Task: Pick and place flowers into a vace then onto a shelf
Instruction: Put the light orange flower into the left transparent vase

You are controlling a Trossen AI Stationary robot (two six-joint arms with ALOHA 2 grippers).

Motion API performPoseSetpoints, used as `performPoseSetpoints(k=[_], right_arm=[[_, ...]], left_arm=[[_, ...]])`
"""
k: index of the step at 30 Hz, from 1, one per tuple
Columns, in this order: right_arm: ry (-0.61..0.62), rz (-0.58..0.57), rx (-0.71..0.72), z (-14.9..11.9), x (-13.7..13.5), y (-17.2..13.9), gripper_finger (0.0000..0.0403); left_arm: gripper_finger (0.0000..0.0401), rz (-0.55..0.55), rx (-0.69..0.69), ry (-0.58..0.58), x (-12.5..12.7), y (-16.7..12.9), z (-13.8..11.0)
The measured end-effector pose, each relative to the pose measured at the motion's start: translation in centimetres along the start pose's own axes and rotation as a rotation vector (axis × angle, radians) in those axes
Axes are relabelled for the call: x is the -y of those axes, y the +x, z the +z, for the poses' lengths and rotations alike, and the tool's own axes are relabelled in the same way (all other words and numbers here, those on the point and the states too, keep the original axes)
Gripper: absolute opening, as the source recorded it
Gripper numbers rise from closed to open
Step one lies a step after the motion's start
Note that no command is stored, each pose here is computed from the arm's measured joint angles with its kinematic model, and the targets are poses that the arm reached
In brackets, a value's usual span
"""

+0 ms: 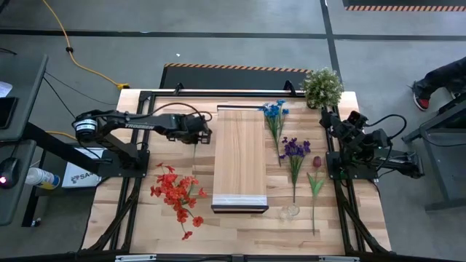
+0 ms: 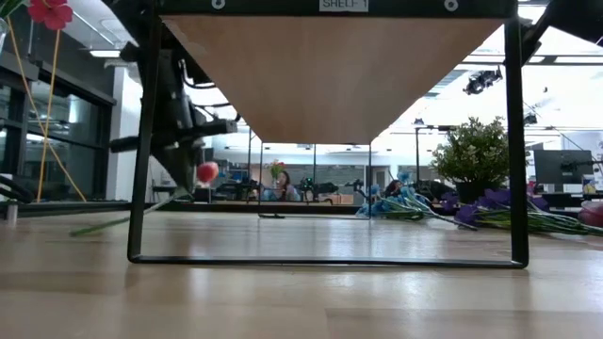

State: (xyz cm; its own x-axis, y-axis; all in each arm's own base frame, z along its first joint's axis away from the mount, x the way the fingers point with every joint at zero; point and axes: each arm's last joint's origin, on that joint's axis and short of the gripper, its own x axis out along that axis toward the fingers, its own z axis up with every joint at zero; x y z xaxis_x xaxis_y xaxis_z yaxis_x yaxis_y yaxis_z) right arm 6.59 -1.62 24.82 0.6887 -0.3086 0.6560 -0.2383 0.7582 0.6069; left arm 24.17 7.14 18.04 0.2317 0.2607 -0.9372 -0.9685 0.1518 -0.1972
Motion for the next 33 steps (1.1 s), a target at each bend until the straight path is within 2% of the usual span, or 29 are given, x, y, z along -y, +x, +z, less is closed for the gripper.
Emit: performPoseSetpoints(k=[8, 10, 20, 29, 33], right_arm=[[0.002, 0.006, 0.002, 0.0, 0.0, 0.0, 0.0267], [0.002, 0.007, 0.003, 0.0, -0.1, 0.0, 0.0266], [0.004, 0.014, 0.010, 0.1, -0.1, 0.0, 0.0266], [0.001, 0.022, 0.011, 0.1, -0.2, 0.0, 0.0266], [-0.009, 0.032, 0.011, 0.2, -0.2, 0.0, 0.0268]], left_arm=[[0.0029, 0.068, 0.094, 0.039, 0.7, -3.2, 2.0], [0.0029, 0.043, 0.141, 0.044, 1.3, -4.5, 2.8], [0.0029, 0.105, 0.340, 0.079, 2.3, -11.4, 6.0], [0.0029, 0.021, 0.526, 0.085, 2.6, -19.3, 7.9], [0.0029, -0.015, 0.559, 0.097, 2.4, -22.0, 8.3]])
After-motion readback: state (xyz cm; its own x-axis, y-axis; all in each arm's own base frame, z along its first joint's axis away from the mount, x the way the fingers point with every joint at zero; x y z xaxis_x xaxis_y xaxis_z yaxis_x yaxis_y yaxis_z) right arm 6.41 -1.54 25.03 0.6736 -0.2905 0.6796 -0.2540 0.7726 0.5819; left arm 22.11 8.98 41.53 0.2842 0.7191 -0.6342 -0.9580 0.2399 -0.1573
